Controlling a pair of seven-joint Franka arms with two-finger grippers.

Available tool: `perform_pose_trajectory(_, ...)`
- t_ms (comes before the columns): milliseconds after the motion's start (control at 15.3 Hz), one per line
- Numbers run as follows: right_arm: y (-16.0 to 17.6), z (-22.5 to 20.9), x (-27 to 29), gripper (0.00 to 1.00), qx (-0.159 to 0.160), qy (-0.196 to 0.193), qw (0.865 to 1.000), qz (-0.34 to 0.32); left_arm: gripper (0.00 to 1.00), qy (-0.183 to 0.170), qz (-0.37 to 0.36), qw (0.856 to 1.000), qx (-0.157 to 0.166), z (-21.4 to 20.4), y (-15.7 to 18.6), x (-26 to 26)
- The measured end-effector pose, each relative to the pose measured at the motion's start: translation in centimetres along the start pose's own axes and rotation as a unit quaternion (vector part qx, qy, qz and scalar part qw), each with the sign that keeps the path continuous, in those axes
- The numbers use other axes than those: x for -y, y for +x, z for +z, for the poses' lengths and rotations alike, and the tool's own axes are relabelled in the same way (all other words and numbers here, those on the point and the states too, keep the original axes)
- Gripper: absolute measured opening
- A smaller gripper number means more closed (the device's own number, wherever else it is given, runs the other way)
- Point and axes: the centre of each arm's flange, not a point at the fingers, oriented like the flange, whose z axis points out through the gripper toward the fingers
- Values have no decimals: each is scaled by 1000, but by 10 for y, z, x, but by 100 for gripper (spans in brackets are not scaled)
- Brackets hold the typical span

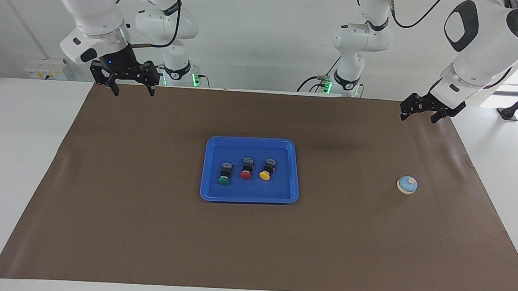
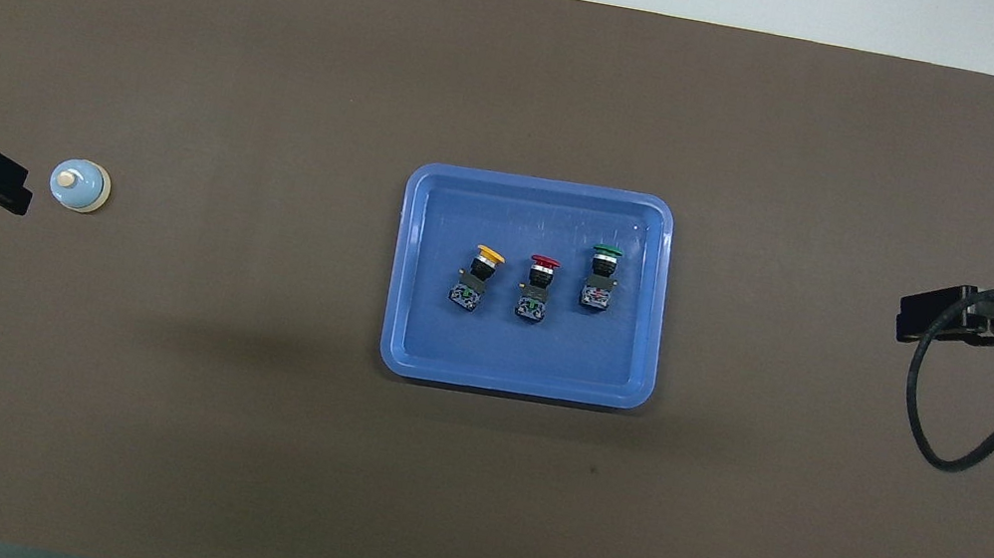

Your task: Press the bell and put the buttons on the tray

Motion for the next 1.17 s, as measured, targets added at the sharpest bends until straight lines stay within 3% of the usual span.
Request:
perform_pose_trajectory(457,0,0,0,100,0,0,1000,0,100,0,-1,1000,-2,0,0,0)
perform_pose_trajectory(783,0,0,0,100,0,0,1000,0,46,1,-21,999,-26,6,6,19)
perform_pose_trajectory(1044,0,0,0,100,0,0,1000,0,3,0,-62,997,-53,52,14,72)
perform_pose_trajectory(1175,0,0,0,100,0,0,1000,0,1,0,-74,996,-59,87,25,90)
